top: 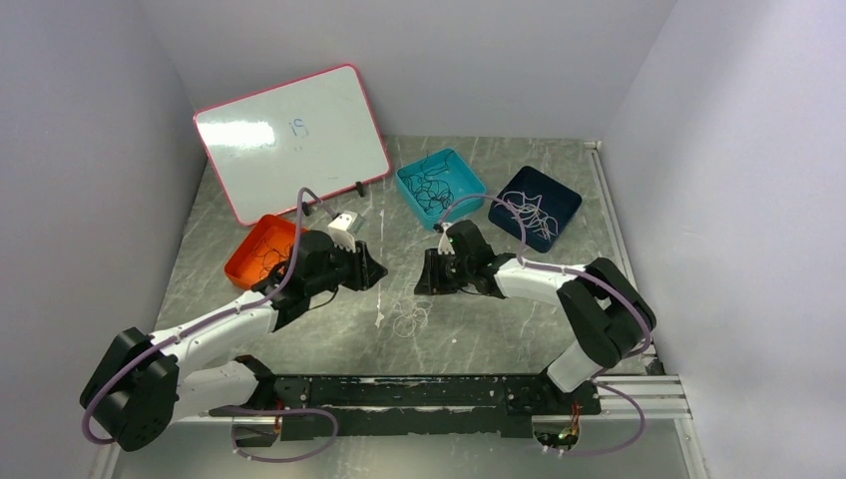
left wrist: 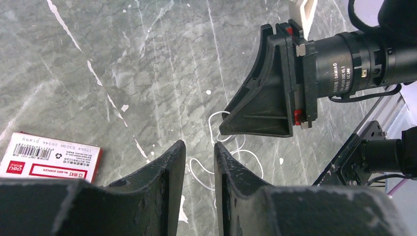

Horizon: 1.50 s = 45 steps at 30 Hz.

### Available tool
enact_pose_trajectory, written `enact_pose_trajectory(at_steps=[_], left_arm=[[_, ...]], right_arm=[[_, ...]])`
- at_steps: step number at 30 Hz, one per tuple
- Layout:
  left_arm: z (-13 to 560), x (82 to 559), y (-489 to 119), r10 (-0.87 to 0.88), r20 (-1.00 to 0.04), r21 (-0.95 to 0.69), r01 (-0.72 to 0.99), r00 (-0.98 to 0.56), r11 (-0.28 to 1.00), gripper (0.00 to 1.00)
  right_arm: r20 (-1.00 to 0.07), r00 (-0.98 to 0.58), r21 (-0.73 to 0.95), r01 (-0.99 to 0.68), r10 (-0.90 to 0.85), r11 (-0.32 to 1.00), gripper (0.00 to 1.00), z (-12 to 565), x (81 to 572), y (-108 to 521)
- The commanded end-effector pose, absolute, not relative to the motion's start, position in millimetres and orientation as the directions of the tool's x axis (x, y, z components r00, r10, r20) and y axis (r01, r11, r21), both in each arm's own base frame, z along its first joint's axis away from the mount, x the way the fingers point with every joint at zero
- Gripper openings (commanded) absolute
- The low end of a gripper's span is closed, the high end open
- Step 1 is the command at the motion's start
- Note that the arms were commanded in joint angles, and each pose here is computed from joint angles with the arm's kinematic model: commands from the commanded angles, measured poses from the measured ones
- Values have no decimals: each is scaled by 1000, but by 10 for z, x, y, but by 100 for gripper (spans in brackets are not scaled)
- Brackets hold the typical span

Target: Untangle the cables

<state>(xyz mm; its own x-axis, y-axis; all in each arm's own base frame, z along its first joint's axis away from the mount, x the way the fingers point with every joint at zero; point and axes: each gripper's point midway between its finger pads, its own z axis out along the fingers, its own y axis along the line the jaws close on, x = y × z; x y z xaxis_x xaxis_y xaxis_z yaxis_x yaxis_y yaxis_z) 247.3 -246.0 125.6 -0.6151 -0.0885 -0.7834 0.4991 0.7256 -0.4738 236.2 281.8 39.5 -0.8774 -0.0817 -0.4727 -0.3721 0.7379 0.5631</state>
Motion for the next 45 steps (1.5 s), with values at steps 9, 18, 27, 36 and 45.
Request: enact_pose_trajectory(at_steps=[9, 18, 27, 36, 45], left_arm=[[1461, 2478, -2508, -119, -808, -486, 540, -577, 687, 34], [1778, 2489, -2478, -196, -845, -489, 572, -497, 658, 52], [2303, 2548, -2471, -239, -904, -421, 648, -354, 634, 61], [2878, 2460, -2574, -274, -936, -340, 767, -220, 544, 69], [2943, 2458, -2730, -253, -952, -278, 833, -173, 478, 80]], right_arm=[[-579, -815, 524, -397, -27, 754, 7, 667, 2540, 2857], [-735, -677, 495, -504, 31, 708, 0, 1604, 2703, 2909], [-788, -605, 507, -536, 112, 676, 0, 2300, 2769, 2946], [-792, -590, 534, -541, 159, 650, 0, 2647, 2791, 2996], [-784, -590, 588, -608, 193, 533, 0, 3010, 2654, 3163]])
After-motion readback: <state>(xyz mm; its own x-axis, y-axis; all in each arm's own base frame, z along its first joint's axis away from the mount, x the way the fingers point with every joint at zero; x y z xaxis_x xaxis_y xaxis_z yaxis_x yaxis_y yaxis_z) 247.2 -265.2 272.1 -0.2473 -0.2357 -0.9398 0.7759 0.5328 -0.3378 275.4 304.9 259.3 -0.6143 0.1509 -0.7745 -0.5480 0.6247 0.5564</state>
